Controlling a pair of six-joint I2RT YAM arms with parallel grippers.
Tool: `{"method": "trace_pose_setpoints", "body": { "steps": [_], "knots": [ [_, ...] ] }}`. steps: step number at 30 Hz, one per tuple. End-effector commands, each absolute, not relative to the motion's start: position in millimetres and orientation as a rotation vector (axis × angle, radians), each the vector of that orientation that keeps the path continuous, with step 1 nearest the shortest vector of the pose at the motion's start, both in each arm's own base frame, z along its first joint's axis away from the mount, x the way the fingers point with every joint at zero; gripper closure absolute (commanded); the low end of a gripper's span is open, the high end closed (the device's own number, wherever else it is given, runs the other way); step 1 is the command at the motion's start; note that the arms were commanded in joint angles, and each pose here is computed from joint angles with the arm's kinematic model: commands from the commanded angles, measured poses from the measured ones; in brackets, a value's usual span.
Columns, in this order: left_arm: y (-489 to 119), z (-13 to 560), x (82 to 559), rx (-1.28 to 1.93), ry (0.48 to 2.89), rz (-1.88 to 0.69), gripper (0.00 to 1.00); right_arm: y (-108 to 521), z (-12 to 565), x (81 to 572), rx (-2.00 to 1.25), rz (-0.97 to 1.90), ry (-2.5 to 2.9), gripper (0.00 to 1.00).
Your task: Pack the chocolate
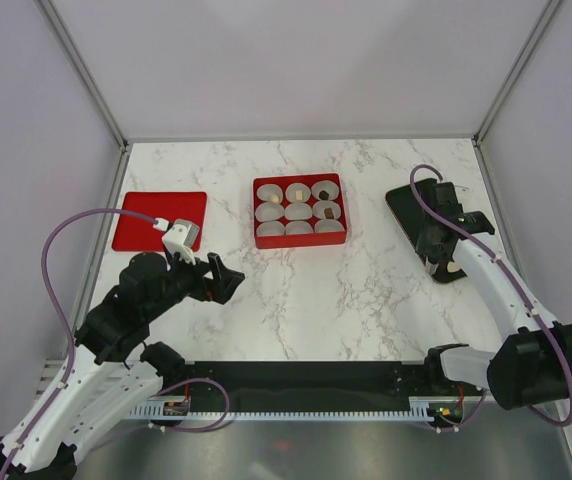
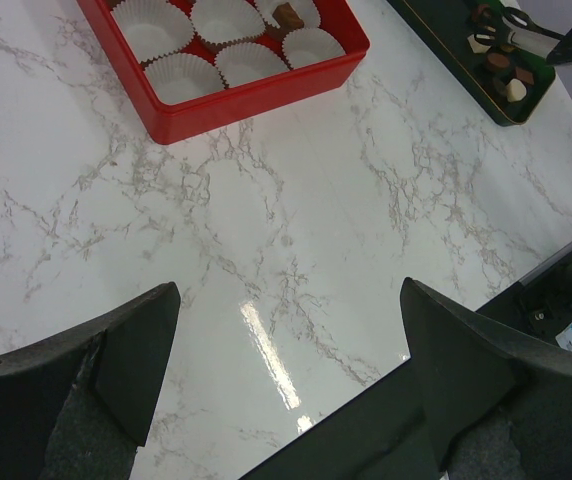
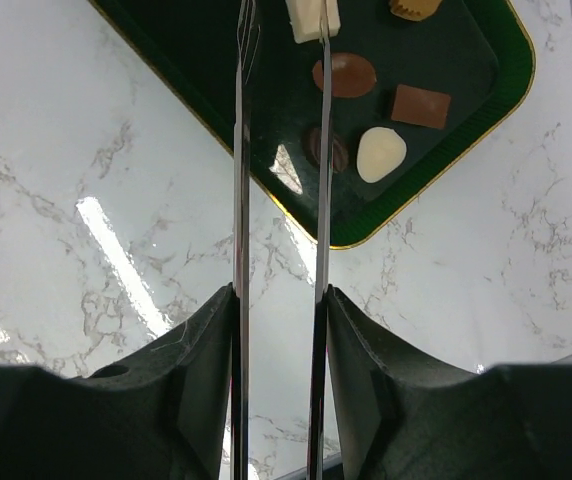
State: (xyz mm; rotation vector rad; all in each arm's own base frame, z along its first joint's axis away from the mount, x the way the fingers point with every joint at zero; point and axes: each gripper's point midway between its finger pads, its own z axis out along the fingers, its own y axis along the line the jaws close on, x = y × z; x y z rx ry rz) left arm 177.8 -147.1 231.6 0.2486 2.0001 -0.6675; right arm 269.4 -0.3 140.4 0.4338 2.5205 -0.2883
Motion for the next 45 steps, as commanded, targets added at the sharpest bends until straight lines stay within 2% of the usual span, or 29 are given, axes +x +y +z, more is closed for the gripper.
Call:
{"method": "trace_pose_setpoints", "body": {
  "steps": [1,8,22,40,45],
  "knots": [
    [-150.8,232.8,176.7,0.260,1.994,-0.690,0.00,-7.3,141.2,272.4,0.480,-0.248,2.481,0.52],
    [-151.6,232.2,176.5,0.263,1.998,-0.693,0.00,-13.7,125.3,278.8,0.558,-0.164,2.476,0.50],
    [-151.4,232.2,176.6,0.262,1.998,-0.692,0.00,-9.0,115.7,284.0,0.549,-0.088,2.487,0.53],
    [-150.3,231.8,177.4,0.257,1.997,-0.685,0.00,-13.8,105.1,291.9,0.547,-0.133,2.507,0.52],
    [-150.4,232.7,177.1,0.257,1.993,-0.688,0.00,-6.2,110.6,294.8,0.527,-0.075,2.502,0.58]
  ]
}}
